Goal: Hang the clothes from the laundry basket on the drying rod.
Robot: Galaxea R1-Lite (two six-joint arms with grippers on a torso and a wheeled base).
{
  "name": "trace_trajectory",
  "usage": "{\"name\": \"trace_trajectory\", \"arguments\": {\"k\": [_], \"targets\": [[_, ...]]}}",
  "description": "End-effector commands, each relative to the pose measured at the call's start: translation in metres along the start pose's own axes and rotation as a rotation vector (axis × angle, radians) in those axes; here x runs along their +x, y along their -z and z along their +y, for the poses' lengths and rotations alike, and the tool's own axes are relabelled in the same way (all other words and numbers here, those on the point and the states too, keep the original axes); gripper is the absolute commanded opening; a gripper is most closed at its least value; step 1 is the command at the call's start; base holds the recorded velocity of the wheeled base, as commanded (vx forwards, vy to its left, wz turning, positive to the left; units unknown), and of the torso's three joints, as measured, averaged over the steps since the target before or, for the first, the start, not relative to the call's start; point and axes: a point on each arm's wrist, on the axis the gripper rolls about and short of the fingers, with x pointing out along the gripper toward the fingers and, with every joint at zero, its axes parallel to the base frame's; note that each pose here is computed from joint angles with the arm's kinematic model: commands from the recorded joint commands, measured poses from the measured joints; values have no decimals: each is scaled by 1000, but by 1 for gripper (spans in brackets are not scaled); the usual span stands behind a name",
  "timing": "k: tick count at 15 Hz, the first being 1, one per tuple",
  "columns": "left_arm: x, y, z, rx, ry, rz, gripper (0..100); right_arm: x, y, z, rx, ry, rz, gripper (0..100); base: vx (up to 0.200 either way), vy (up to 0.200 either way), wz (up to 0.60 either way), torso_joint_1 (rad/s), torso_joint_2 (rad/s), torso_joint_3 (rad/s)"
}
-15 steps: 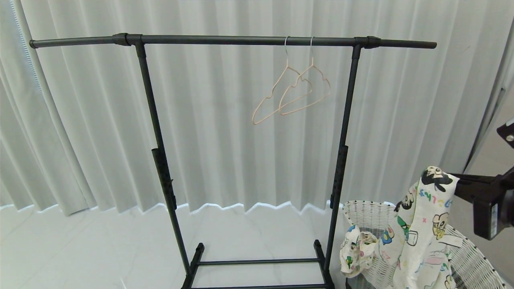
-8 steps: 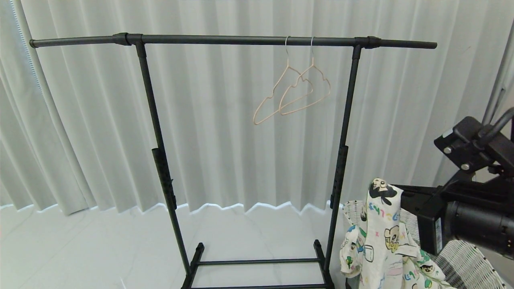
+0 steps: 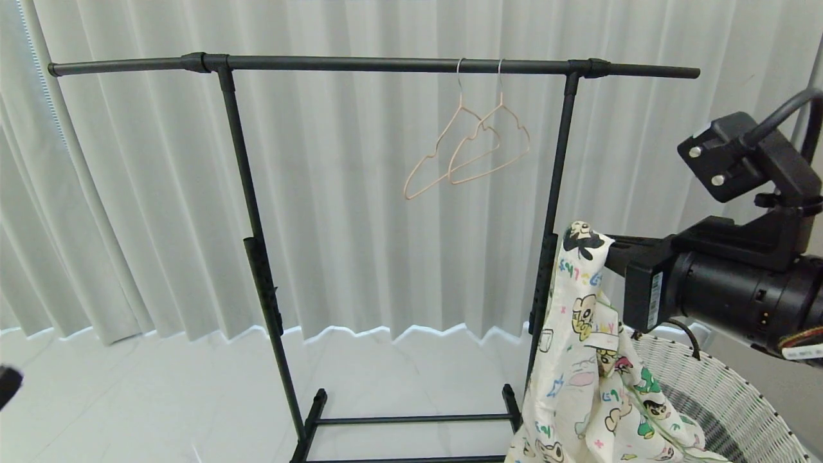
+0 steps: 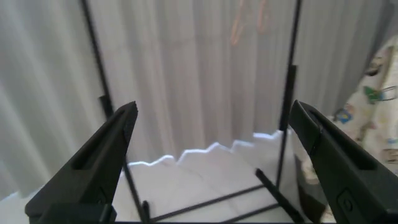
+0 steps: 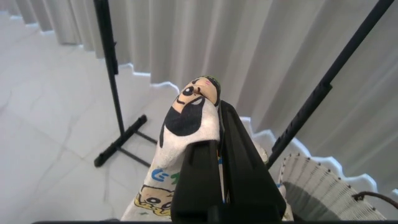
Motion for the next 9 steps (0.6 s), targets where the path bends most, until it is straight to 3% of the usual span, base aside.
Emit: {"name": "trace_trajectory", "arguments": {"k": [1,4,7,9], "targets": [[111,-47,0,-29,285,153,100,6,-1,2,1,4,-3,0,0,0,0,0,0,0],[173,-20,-54,-65,449,328,100,10,-8,3,15,40,-45,0,0,0,0,0,0,0],[196,14,-103,-38,460,478,100,12,-14,4,22,45,-62,0,0,0,0,0,0,0],[203,29,-131,-44,530,493,100,12,-19,4,29,44,-82,0,0,0,0,0,0,0]]}}
